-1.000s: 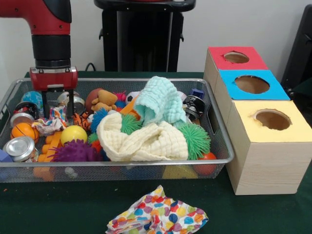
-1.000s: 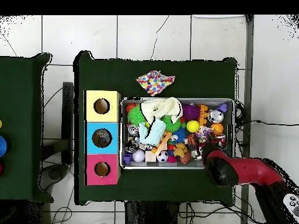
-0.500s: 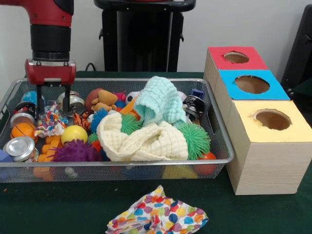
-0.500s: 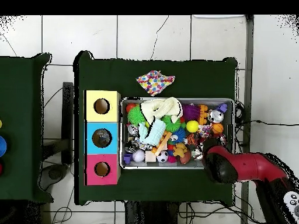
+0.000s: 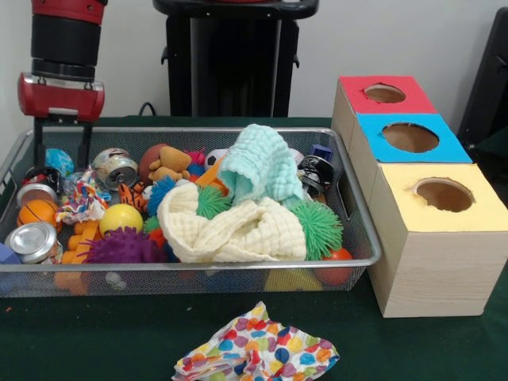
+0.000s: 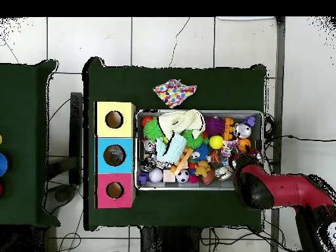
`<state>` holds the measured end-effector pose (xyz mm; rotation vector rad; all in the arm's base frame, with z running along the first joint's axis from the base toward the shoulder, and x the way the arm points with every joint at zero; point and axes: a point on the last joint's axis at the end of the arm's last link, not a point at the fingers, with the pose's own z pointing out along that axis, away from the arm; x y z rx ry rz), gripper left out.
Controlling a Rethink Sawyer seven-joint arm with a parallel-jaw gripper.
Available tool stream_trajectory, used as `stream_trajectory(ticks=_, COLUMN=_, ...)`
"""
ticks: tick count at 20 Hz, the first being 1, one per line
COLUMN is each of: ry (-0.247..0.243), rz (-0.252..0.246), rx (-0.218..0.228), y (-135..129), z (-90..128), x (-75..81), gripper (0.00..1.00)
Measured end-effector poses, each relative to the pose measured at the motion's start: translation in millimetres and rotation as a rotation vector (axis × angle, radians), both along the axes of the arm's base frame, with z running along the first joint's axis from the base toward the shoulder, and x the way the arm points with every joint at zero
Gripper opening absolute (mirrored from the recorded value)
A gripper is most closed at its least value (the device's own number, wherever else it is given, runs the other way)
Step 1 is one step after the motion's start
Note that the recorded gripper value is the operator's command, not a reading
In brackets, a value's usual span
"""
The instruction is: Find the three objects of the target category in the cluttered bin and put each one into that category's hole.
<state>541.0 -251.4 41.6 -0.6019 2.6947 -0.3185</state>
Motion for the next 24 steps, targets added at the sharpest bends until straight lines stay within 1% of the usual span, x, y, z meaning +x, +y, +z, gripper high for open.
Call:
stream_trajectory(ticks=2, ry=0.005, rz=-0.012, rx=-0.011, y=-8, z=0, x=-3.4, gripper=1.00)
stream_trajectory(ticks=5, ry=0.014, rz=-0.029, rx=-0.016, y=-17, z=-4, x=-8.9, gripper=1.00)
stream_trajectory(ticks=8, ry=0.032, rz=-0.061, rx=0.001, y=-28, z=-16, x=-22.2, gripper=1.00)
stream_trajectory(ticks=10, ry=0.038, rz=-0.069, rx=0.005, y=-31, z=-19, x=-26.3, gripper=1.00)
stream_trajectory(ticks=11, ry=0.051, rz=-0.082, rx=0.012, y=-34, z=-25, x=-34.1, gripper=1.00)
stream_trajectory(ticks=14, ry=0.065, rz=-0.095, rx=0.017, y=-38, z=-31, x=-42.5, gripper=1.00)
stream_trajectory(ticks=19, ry=0.075, rz=-0.103, rx=0.017, y=-40, z=-34, x=-48.0, gripper=1.00)
stream_trajectory(ticks=24, ry=0.083, rz=-0.114, rx=0.000, y=-48, z=-31, x=-54.4, gripper=1.00)
